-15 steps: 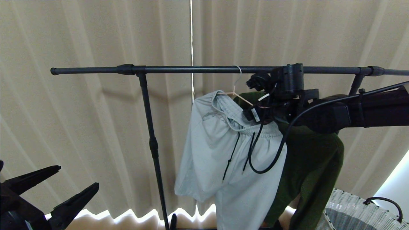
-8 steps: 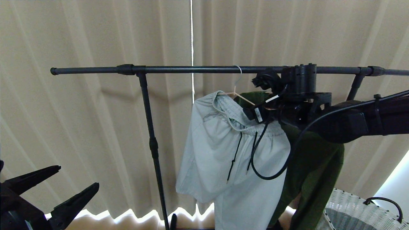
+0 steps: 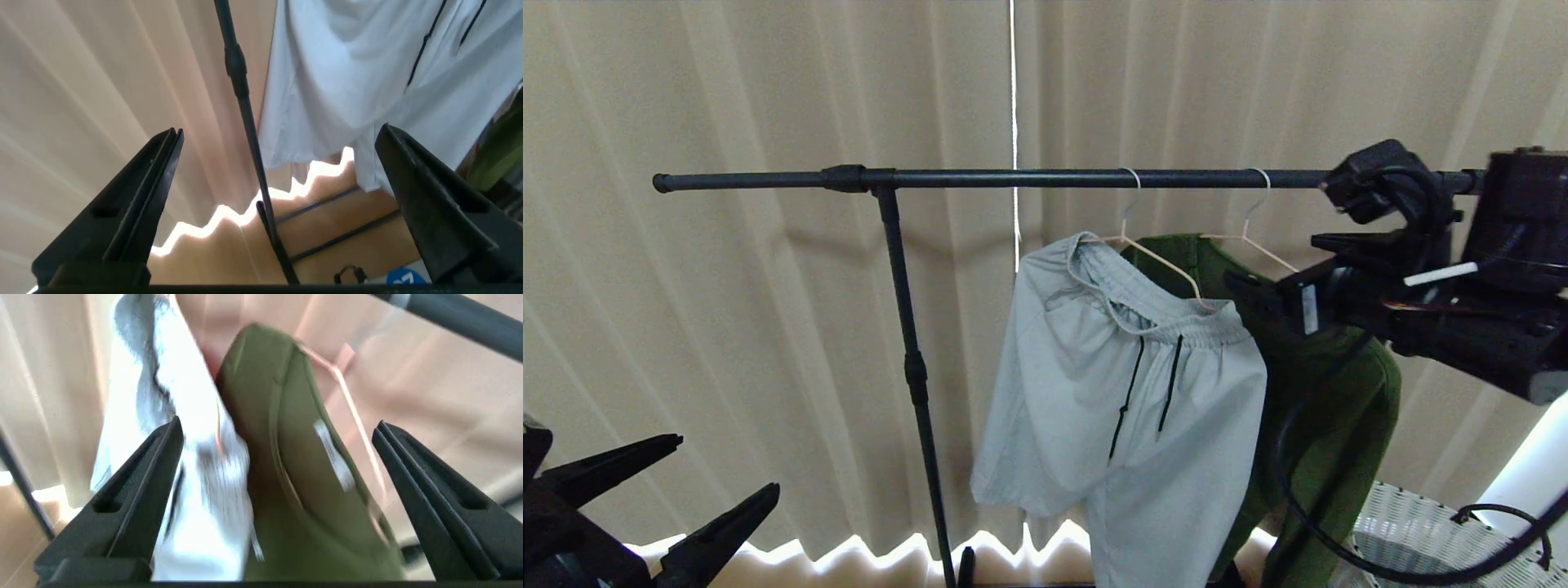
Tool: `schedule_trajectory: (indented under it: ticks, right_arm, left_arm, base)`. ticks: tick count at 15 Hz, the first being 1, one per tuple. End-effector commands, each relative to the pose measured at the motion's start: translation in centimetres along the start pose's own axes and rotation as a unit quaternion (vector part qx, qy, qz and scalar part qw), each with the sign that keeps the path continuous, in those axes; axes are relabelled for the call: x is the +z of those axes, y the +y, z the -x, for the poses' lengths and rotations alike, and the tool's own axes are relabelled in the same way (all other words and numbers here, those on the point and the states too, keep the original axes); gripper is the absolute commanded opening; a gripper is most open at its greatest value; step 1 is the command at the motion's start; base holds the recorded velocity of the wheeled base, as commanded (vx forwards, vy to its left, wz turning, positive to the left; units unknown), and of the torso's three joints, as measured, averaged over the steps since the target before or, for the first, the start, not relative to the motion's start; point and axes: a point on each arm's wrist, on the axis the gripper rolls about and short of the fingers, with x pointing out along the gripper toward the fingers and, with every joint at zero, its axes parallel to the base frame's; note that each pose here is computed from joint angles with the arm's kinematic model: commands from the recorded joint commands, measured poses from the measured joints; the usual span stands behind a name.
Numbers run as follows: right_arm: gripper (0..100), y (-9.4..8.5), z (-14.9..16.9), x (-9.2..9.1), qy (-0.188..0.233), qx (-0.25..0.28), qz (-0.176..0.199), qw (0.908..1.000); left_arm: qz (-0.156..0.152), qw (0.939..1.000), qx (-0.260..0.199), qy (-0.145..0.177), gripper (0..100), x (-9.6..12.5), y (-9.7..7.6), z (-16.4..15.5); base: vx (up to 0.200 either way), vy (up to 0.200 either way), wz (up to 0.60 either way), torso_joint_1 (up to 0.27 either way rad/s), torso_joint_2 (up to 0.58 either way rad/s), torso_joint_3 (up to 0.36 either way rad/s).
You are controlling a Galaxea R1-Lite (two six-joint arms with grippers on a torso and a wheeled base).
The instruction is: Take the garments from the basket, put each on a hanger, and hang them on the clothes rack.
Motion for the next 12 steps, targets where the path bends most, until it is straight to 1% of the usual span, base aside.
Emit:
schedule_trajectory:
  ticks: [1,3,4,5,7,9,10,12]
  right_arm:
    - [100,-2.1,5.6,-1.0,-0.026,-0.019,-0.01,0.9994]
    - [100,-2.4,7.2,-1.8,-0.024,-0.023,-0.01,0.9994]
    - [100,-2.6,7.8,-3.0,-0.012,-0.03,-0.01,0.9994]
    - [100,-2.7,8.2,-3.7,-0.007,-0.031,-0.009,0.9995]
    - [100,-2.9,9.5,-5.4,0.01,-0.041,-0.008,0.9991]
    - [100,-3.6,10.7,-7.4,0.032,-0.068,-0.011,0.9971]
    - [100,-4.0,11.0,-8.1,0.042,-0.082,-0.014,0.9956]
    - [100,-4.7,11.8,-10.3,0.075,-0.119,-0.023,0.9899]
  left_arm:
    - [0.0,1.0,0.001,0.001,100,-0.1,0.0,0.0]
    - [0.0,1.0,0.003,-0.005,100,0.0,0.0,0.2]
    - [0.0,0.9999,0.004,-0.011,100,0.1,0.0,0.4]
    - [0.0,0.9999,0.006,-0.013,100,0.1,0.0,0.6]
    - [0.003,0.9994,0.029,-0.02,100,-0.3,0.3,1.3]
    - [-0.011,0.9979,0.061,-0.022,100,-0.5,0.7,1.8]
    - [-0.014,0.997,0.073,-0.02,100,-0.6,0.9,1.8]
    - [-0.015,0.9952,0.095,-0.018,100,-0.6,1.2,2.0]
  base:
    - [0.0,0.0,0.0,0.0,0.0,0.0]
    - [0.0,0.0,0.0,0.0,0.0,0.0]
    - [0.0,0.0,0.0,0.0,0.0,0.0]
    - [0.0,0.0,0.0,0.0,0.0,0.0]
    - [0.0,0.0,0.0,0.0,0.0,0.0]
    - [0.0,0.0,0.0,0.0,0.0,0.0]
    - [0.0,0.0,0.0,0.0,0.0,0.0]
    - [0.0,0.0,0.0,0.0,0.0,0.0]
